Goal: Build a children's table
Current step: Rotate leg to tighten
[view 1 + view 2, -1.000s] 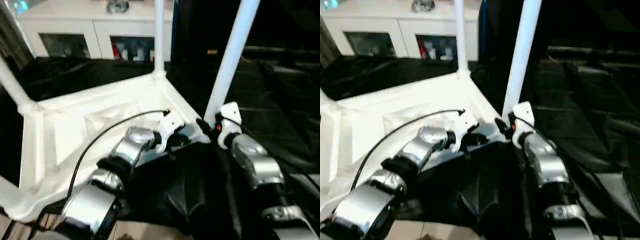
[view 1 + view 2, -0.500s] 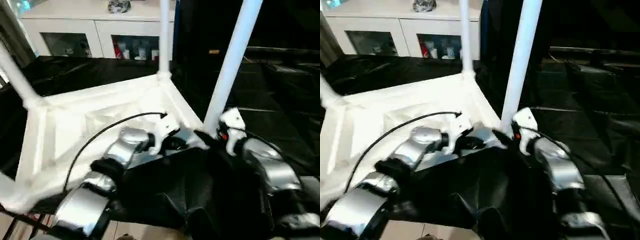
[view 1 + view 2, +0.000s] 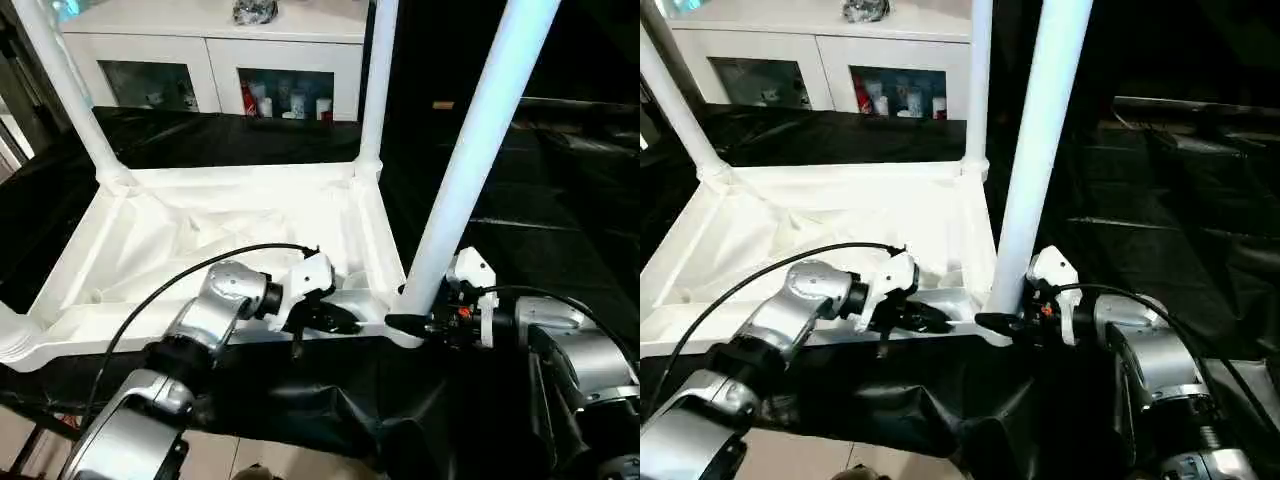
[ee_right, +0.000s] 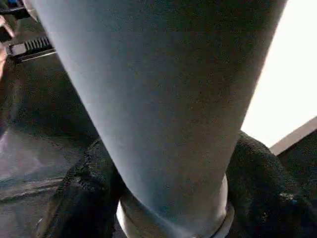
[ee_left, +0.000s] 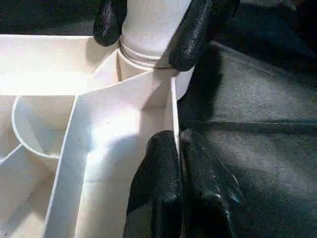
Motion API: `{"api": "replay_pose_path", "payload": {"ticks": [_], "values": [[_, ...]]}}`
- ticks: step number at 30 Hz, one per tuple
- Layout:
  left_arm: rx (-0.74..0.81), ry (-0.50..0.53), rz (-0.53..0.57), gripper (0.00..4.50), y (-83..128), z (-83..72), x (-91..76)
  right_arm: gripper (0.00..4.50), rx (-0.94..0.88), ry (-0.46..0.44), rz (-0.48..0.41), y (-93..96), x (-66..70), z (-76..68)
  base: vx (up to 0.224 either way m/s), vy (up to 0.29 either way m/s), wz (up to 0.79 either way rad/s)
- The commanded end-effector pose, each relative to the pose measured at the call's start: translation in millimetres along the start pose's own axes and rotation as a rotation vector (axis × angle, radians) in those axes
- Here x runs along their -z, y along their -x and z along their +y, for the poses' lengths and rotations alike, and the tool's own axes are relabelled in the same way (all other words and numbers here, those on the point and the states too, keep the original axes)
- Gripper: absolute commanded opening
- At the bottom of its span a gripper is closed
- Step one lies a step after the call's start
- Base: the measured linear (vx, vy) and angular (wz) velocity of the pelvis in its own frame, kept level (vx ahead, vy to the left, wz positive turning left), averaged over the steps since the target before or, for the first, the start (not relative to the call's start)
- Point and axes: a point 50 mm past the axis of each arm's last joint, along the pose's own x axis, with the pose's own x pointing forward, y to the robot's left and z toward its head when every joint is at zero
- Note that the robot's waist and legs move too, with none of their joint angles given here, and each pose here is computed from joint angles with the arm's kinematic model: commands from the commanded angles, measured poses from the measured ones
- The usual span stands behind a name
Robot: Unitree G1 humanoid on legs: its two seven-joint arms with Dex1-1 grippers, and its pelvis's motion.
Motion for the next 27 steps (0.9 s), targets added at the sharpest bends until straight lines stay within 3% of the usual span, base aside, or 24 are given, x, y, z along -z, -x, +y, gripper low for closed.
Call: {"api": "replay_pose_path", "payload": {"ticks": [1, 9, 10, 14, 18, 23, 24, 27], "values": [[0.052, -0.045, -0.089, 0.0, -5.8, -2.6, -17.4, 2.65, -0.069, -0.009, 0.014, -8.0, 2.0, 8.3, 0.0, 0.0, 0.0], [-0.001, -0.035, -0.103, 0.0, -11.5, 0.2, -20.6, 2.56, -0.07, -0.02, 0.015, -16.1, 4.4, 12.8, 0.0, 0.0, 0.0], [-0.098, -0.015, -0.104, 0.0, -19.4, 8.7, -24.5, 2.56, 0.094, -0.041, 0.026, -26.0, 9.4, 2.5, 0.0, 0.0, 0.0], [-0.182, 0.007, -0.11, 0.0, -29.9, 17.7, -32.0, 2.55, 0.32, -0.079, 0.042, -37.4, 15.1, -12.3, 0.0, 0.0, 0.0], [-0.283, 0.02, -0.102, 0.0, -43.5, 27.7, -43.4, 2.5, 0.438, -0.151, 0.013, -50.6, 13.3, -16.6, 0.0, 0.0, 0.0], [-0.393, 0.034, -0.09, 0.0, -55.9, 37.3, -55.9, 2.5, 0.572, -0.172, -0.014, -71.1, 4.9, -18.3, 0.0, 0.0, 0.0], [-0.413, 0.037, -0.09, 0.0, -59.1, 39.3, -59.7, 3.02, 0.515, -0.218, -0.061, -79.8, 1.2, -12.3, 0.0, 0.0, 0.0], [-0.399, 0.028, -0.092, 0.0, -60.4, 38.8, -61.2, 3.14, 0.468, -0.218, -0.084, -82.4, -1.9, -7.7, 0.0, 0.0, 0.0]]}}
